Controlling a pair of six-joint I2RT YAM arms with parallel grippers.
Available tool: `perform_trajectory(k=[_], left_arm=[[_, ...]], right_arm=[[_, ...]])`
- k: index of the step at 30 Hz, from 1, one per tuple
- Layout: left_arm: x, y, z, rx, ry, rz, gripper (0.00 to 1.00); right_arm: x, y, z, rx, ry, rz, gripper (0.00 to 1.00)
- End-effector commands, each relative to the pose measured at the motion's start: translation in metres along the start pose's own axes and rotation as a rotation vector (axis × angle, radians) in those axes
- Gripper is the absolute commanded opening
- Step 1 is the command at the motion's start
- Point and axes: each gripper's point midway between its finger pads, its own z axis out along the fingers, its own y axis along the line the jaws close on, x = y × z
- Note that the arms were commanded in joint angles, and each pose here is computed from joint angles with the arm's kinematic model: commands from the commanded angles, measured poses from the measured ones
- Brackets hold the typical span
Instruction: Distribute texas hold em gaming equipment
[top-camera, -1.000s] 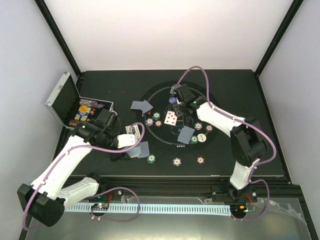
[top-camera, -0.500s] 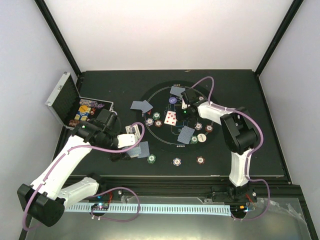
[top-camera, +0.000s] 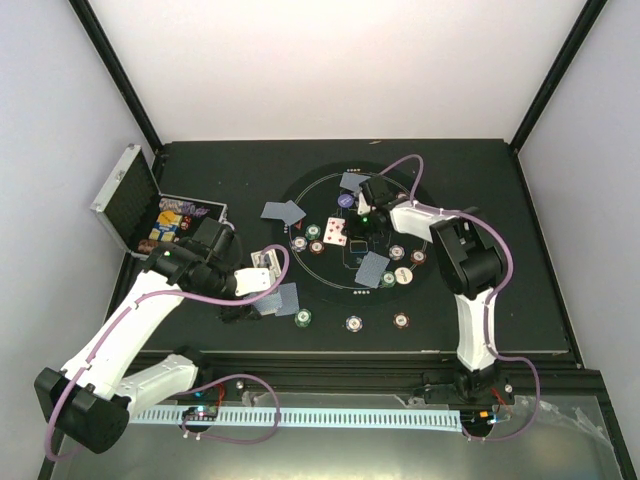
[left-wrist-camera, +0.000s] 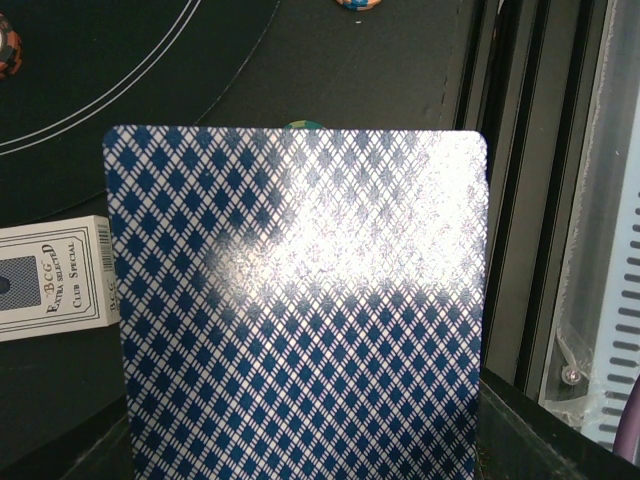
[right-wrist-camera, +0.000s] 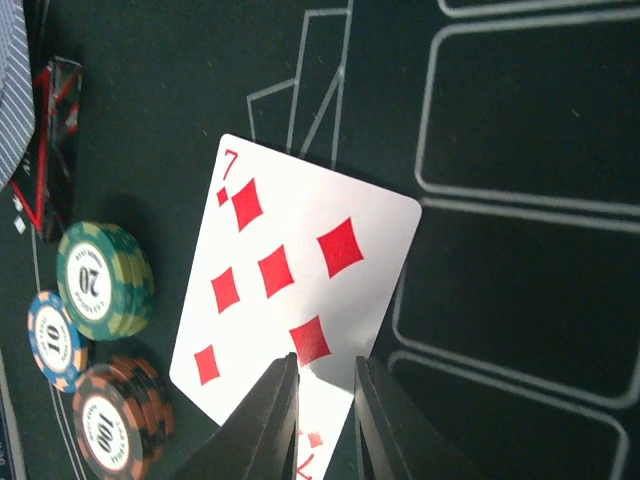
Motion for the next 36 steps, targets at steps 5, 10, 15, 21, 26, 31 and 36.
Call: perform_trajectory(k=[5,10,15,21,26,31,36], left_arm=[[-0.005,0.002,-0.011,-0.028,-0.007,0.028,0.02],[-0.007,0.002,-0.010,-0.023,-0.018,0.027,0.02],[-0.009,0.001,-0.009,-0.017,-0.029,0.028,0.02],[-0.011,0.001,-0.006,-0.001,-0.037,0.022,0.02],[-0.013,0.001,-0.005,0.012,-0.043,0.015,0.02],[-0.012,-0.001,-0.003,0.023,-0.044,0.008,0.02],[-0.013,-0.001,-0.005,0.019,-0.047,0.007,0.02]], right_arm=[[-0.012,0.006,0.005,-0.037,0.014,0.008,0.19],[-0.020,0.022,-0.040,-0.038,-0.058,-0.045,0.36],[0.005,0.072,-0.099,-0.205,-0.129,-0.048,0.62],[0.090,0.162,-0.144,-0.499,-0.065,-0.095,0.77],[0.148,0.202,-0.155,-0.680,0.021,-0.089,0.80],[0.176,0.223,-0.154,-0.738,0.067,-0.104,0.80],[0.189,0.239,-0.145,-0.771,0.115,-0.133,0.80]])
